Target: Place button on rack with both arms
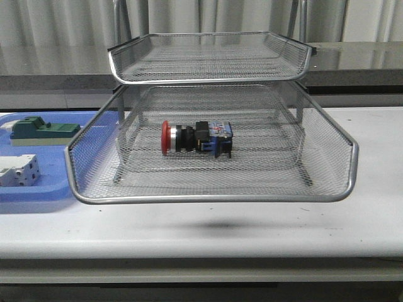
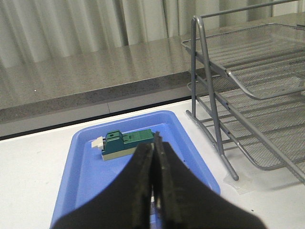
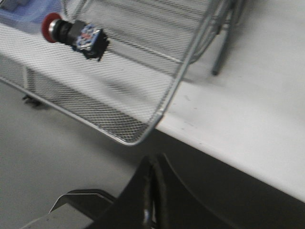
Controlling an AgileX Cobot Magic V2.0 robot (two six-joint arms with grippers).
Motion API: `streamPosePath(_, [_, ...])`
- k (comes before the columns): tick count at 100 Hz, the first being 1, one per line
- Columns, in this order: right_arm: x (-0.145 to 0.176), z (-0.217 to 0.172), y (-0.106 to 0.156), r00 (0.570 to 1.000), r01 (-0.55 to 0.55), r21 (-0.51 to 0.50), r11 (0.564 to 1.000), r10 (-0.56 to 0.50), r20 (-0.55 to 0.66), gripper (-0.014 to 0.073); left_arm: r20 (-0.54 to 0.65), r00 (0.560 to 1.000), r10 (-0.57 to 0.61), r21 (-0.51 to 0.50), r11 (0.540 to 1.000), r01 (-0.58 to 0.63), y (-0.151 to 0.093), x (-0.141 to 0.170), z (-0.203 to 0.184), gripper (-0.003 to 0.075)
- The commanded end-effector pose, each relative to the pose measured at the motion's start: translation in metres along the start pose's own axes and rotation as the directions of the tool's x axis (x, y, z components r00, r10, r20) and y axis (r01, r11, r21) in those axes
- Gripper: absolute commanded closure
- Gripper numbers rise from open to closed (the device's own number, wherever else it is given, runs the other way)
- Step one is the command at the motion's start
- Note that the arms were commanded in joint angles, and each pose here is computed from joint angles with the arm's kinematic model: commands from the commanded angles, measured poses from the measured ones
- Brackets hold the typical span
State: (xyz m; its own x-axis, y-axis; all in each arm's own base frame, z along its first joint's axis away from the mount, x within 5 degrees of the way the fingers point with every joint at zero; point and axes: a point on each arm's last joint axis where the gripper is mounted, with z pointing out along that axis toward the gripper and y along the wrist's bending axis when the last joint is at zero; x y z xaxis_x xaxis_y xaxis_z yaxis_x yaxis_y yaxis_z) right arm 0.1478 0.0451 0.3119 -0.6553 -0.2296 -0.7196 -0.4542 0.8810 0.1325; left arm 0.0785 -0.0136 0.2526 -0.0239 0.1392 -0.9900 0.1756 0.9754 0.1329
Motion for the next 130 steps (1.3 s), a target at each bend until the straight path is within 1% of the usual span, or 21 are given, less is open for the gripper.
streamPosePath(1, [-0.019,0.011,0.002,0.997,0.046,-0.093,0.995,-0.039,0.074,0.0664,0.105,0.994,-0.014,-0.018,1.000,0.016,0.003,-0.017,-0.001,0.0740])
streamPosePath(4, [-0.020,0.016,0.002,0.995,0.072,-0.119,0.990,-0.064,0.070,0.0664,0.105,0.994,-0.014,-0.018,1.000,0.016,0.003,-0.017,-0.001,0.0740])
streamPosePath(11, [-0.022,0.026,0.002,0.994,0.096,-0.181,0.979,-0.087,0.059,0.0664,0.105,0.994,-0.014,-0.018,1.000,0.016,0.003,-0.017,-0.001,0.0740])
streamPosePath(25, [-0.022,0.042,0.005,0.984,0.177,-0.281,0.943,-0.173,0.040,0.0664,0.105,0.994,-0.014,-0.018,1.000,0.016,0.003,-0.017,-0.001,0.0740])
streamPosePath(43, [-0.017,0.062,0.021,0.948,0.295,-0.390,0.872,-0.318,0.008,0.0664,0.105,0.994,-0.014,-0.018,1.000,0.016,0.003,-0.017,-0.001,0.0740])
streamPosePath(53, [-0.015,0.073,0.032,0.927,0.340,-0.433,0.835,-0.376,0.003,0.0664,0.105,0.994,-0.014,-0.018,1.000,0.016,0.003,-0.017,-0.001,0.0740])
streamPosePath(66, [-0.014,0.087,0.045,0.908,0.371,-0.453,0.811,-0.419,-0.005,0.0664,0.105,0.994,-0.014,-0.018,1.000,0.016,0.003,-0.017,-0.001,0.0740])
streamPosePath(78, [-0.010,0.100,0.058,0.879,0.418,-0.466,0.780,-0.478,-0.011,0.0662,0.105,0.994,-0.014,-0.018,1.000,0.016,0.003,-0.017,-0.001,0.0740])
streamPosePath(88, [-0.007,0.109,0.066,0.861,0.441,-0.471,0.764,-0.507,-0.018,0.0662,0.105,0.994,-0.014,-0.018,1.000,0.016,0.003,-0.017,-0.001,0.0740])
streamPosePath(101, [-0.004,0.123,0.072,0.845,0.461,-0.464,0.756,-0.534,-0.031,0.0662,0.105,0.994,-0.014,-0.018,1.000,0.016,0.003,-0.017,-0.001,0.0740])
streamPosePath(118, [0.000,0.142,0.074,0.804,0.523,-0.418,0.742,-0.593,-0.047,0.0662,0.105,0.994,-0.014,-0.018,1.000,0.016,0.003,-0.017,-0.001,0.0740])
streamPosePath(130, [0.001,0.153,0.072,0.799,0.531,-0.395,0.749,-0.599,-0.061,0.0662,0.105,0.994,-0.014,-0.018,1.000,0.016,0.003,-0.017,-0.001,0.0740])
